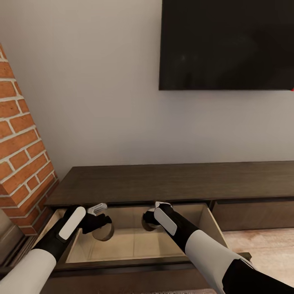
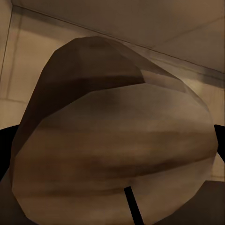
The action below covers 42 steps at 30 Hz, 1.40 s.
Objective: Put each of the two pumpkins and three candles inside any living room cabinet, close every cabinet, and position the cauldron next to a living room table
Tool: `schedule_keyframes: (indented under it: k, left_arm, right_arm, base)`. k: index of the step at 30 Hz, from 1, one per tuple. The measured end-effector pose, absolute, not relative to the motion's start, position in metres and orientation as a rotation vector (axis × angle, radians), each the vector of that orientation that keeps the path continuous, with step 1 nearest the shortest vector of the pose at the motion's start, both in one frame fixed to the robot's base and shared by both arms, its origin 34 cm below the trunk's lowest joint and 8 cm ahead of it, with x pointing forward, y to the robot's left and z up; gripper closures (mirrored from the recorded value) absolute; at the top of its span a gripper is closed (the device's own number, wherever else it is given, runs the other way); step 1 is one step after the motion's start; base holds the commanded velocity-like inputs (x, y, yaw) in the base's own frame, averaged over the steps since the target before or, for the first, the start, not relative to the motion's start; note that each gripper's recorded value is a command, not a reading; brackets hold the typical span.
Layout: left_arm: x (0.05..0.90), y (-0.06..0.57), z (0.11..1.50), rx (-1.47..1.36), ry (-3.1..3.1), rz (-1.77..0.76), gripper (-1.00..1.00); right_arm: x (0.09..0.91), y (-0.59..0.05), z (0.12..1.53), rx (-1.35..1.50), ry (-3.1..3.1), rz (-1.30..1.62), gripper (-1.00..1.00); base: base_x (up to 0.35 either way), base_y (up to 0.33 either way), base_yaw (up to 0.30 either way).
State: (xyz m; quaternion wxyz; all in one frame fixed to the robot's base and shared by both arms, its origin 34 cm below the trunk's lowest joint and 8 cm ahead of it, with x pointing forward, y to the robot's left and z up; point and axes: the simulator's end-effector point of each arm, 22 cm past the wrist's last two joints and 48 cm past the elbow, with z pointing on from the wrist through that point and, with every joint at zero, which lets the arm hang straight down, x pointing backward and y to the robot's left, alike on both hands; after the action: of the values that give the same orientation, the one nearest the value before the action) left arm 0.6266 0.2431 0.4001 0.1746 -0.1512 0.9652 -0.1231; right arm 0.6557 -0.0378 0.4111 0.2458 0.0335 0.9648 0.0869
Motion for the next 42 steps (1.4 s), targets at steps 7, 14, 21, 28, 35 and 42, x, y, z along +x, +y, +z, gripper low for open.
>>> schedule_keyframes:
  k: [7,14,21,28,35,42]
  left_arm:
    - [0.628,0.243,0.385,-0.447,2.741,-0.339,1.00]
    - [0.624,0.244,0.369,-0.457,2.767,-0.333,1.00]
    - [0.620,0.244,0.353,-0.465,2.794,-0.329,1.00]
    - [0.616,0.244,0.337,-0.472,2.822,-0.325,1.00]
    - [0.611,0.244,0.321,-0.479,2.849,-0.321,1.00]
    - [0.606,0.245,0.305,-0.488,2.876,-0.315,1.00]
  right_arm:
    - [0.652,-0.039,0.392,0.099,2.666,0.233,1.00]
    - [0.648,-0.039,0.375,0.105,2.695,0.234,1.00]
    - [0.645,-0.040,0.358,0.113,2.720,0.234,1.00]
    - [0.640,-0.040,0.341,0.119,2.748,0.233,1.00]
    - [0.636,-0.040,0.324,0.123,2.775,0.233,1.00]
    - [0.631,-0.040,0.308,0.126,2.802,0.233,1.00]
  base:
    - [0.000,0.000,0.000]
    - [0.000,0.000,0.000]
    - [0.000,0.000,0.000]
    - [0.000,0.000,0.000]
    - [0.000,0.000,0.000]
    - [0.000,0.000,0.000]
